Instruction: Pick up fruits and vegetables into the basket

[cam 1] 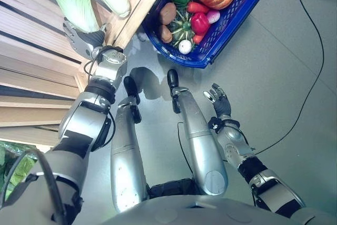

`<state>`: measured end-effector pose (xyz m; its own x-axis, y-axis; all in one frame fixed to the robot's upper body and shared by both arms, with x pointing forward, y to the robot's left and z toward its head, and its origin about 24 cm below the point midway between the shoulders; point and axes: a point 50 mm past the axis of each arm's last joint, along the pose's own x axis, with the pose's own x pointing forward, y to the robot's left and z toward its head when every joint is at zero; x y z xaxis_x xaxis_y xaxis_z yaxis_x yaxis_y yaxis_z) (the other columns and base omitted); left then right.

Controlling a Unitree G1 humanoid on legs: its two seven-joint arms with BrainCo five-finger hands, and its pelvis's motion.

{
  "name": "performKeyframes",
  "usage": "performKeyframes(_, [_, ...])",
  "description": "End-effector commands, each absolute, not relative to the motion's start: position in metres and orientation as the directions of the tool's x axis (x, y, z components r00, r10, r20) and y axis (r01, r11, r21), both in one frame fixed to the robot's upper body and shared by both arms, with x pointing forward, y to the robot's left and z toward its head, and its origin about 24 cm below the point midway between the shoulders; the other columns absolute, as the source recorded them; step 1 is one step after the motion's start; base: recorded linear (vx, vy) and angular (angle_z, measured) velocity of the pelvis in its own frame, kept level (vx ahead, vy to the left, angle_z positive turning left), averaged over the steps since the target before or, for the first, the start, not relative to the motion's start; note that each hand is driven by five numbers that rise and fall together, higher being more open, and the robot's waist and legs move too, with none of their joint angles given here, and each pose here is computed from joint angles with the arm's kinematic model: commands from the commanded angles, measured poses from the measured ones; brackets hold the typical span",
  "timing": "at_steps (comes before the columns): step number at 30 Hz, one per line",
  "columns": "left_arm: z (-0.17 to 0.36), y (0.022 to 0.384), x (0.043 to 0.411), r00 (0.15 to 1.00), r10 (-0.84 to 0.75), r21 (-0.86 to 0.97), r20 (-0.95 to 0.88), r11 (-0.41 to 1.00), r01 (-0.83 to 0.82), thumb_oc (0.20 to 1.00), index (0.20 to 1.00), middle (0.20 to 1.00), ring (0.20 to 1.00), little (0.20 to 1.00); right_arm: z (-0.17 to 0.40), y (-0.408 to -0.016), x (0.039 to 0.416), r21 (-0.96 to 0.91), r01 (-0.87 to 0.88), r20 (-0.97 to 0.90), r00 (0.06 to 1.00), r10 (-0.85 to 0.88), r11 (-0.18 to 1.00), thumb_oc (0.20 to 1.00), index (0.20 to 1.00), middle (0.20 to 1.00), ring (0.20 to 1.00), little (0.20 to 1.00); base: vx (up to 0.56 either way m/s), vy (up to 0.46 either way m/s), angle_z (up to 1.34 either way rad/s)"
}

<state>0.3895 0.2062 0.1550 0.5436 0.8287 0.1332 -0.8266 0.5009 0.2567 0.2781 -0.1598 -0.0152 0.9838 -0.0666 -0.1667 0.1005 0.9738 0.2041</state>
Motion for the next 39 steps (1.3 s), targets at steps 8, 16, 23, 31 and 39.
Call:
performKeyframes(8, [0.115,0.203,0.384,0.580,0.815,0.389,0.003,0.533,-0.751,0.200,0.200,0.200,0.200,0.200,-0.008,-0.154,0.278,0.270,0.110,-0.126,0.989,-0.078,0.957,1.000,1.000,1.000,1.000,1.000,0.00,0.000,0.00])
performKeyframes(16, [0.116,0.205,0.383,0.574,0.819,0.362,0.011,0.532,-0.765,0.200,0.200,0.200,0.200,0.200,-0.003,-0.155,0.282,0.269,0.115,-0.114,0.990,-0.087,0.956,1.000,1.000,1.000,1.000,1.000,0.00,0.000,0.00])
performKeyframes(23, [0.121,0.221,0.381,0.534,0.845,0.318,0.038,0.496,-0.808,0.200,0.200,0.200,0.200,0.200,-0.003,-0.158,0.282,0.270,0.118,-0.114,0.989,-0.090,0.956,1.000,1.000,1.000,1.000,1.000,0.00,0.000,0.00])
performKeyframes(31, [0.146,0.251,0.379,0.501,0.845,0.266,0.186,0.448,-0.854,0.200,0.200,0.200,0.200,0.200,-0.008,-0.162,0.275,0.258,0.105,-0.126,0.989,-0.074,0.960,1.000,1.000,1.000,1.000,1.000,0.00,0.000,0.00])
performKeyframes(39, [0.145,0.264,0.372,0.504,0.807,0.400,0.307,0.371,-0.838,0.200,0.200,0.200,0.200,0.200,-0.013,-0.165,0.268,0.249,0.093,-0.126,0.990,-0.063,0.964,1.000,1.000,1.000,1.000,1.000,0.00,0.002,0.00])
